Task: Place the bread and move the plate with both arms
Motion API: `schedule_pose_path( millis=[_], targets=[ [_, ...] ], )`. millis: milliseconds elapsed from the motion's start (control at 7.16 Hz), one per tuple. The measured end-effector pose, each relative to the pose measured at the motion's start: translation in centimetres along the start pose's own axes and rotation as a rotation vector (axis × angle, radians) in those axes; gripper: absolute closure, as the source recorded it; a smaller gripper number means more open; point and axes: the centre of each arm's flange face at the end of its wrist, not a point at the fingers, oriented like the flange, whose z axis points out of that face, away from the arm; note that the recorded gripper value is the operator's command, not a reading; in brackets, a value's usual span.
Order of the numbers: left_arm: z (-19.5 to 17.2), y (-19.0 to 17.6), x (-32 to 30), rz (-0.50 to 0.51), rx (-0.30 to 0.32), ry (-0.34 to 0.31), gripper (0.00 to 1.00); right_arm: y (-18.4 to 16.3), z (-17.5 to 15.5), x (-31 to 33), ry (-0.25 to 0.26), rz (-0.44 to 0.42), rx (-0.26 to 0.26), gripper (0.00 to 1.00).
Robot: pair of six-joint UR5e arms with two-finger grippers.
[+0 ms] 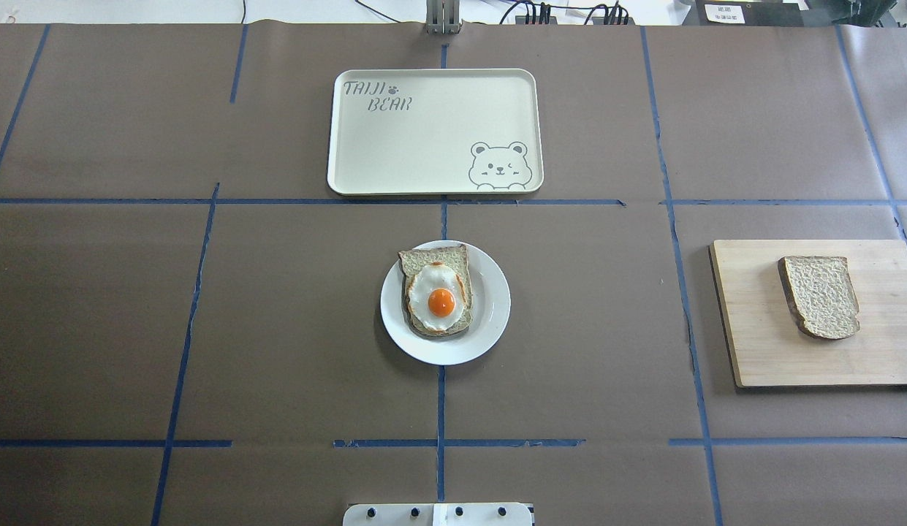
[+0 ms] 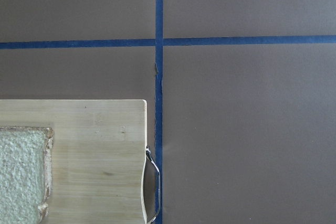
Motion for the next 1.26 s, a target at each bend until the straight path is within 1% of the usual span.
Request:
schedule_pose_path(
  millis=[1257],
  targets=[
    [-0.15, 0.02, 0.19, 0.003, 0.004, -0.001, 0.0, -0.6, -0.45, -0.43, 0.005, 0.002, 0.011, 0.0]
  ],
)
